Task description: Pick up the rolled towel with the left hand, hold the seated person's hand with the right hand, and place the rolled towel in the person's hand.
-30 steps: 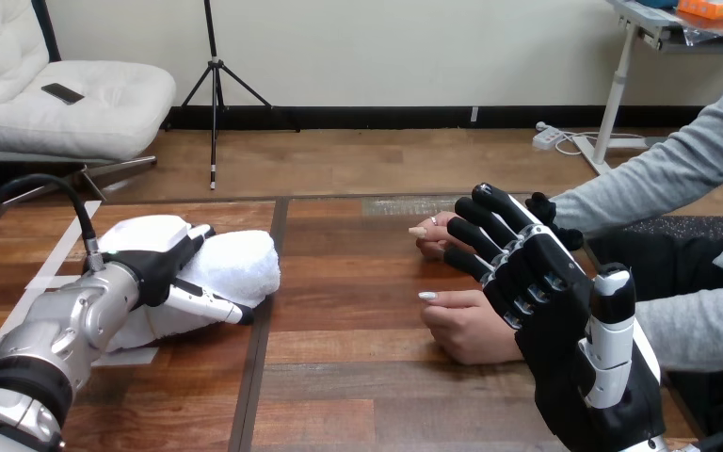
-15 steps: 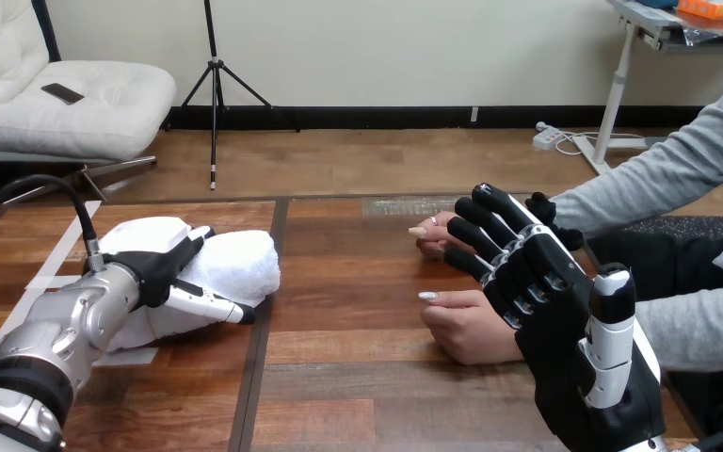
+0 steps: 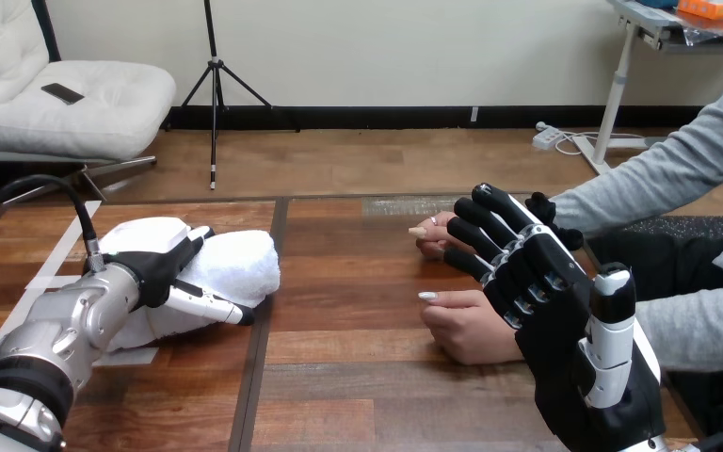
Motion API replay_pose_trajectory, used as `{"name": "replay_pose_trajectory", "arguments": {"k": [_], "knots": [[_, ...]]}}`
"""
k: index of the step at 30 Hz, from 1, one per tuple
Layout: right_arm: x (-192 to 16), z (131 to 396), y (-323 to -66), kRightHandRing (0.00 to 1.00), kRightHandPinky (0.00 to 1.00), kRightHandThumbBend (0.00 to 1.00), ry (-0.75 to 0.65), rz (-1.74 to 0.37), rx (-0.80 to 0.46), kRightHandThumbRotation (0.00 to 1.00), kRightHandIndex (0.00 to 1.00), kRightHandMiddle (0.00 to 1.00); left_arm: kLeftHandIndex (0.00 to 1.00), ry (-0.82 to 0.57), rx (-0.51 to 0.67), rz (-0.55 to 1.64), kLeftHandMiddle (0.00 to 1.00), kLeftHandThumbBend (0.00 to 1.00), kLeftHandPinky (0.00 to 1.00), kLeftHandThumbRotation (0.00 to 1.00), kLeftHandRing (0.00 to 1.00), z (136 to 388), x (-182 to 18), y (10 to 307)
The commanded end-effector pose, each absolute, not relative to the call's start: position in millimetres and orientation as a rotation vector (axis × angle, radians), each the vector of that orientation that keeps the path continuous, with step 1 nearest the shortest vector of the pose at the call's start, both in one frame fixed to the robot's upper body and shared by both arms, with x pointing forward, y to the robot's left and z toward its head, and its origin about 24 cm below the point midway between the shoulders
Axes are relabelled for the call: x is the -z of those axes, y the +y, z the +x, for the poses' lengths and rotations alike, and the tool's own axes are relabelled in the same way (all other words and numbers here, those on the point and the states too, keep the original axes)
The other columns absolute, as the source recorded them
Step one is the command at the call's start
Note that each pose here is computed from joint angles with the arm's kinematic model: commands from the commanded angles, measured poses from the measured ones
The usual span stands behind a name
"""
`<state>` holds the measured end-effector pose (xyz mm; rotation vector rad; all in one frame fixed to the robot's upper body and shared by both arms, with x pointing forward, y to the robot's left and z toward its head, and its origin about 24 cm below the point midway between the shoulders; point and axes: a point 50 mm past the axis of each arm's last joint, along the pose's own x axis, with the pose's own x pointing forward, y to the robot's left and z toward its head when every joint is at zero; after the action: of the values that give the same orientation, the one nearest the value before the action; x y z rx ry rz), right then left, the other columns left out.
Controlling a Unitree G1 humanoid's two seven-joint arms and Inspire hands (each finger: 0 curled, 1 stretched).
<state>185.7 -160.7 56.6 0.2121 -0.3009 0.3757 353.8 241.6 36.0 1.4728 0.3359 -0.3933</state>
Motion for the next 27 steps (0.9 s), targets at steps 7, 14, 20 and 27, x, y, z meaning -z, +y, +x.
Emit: {"name": "replay_pose_trajectory", "arguments": {"k": [7,14,20,27], "knots": [[-79.9,193.4,-158.0,0.91,0.88,0.81,-0.429,0.198,-0.396,1.00,0.88,0.89,0.98,0.231,0.344,1.476,1.00,1.00,1.00,0.62,1.00,375.3,-66.9,225.0],[-80.3,192.5,-158.6,0.91,0.88,0.81,-0.431,0.195,-0.396,1.00,0.88,0.90,0.94,0.258,0.332,1.460,0.95,1.00,0.91,0.51,0.95,376.3,-66.2,223.5],[-80.0,191.7,-159.4,0.90,0.88,0.81,-0.432,0.194,-0.395,1.00,0.88,0.90,0.88,0.304,0.324,1.494,0.88,1.00,0.72,0.39,0.87,377.9,-65.5,222.2],[-80.4,190.8,-160.3,0.91,0.88,0.81,-0.438,0.192,-0.390,1.00,0.88,0.89,0.81,0.375,0.319,1.529,0.82,0.98,0.60,0.26,0.79,379.9,-65.8,221.5]]}}
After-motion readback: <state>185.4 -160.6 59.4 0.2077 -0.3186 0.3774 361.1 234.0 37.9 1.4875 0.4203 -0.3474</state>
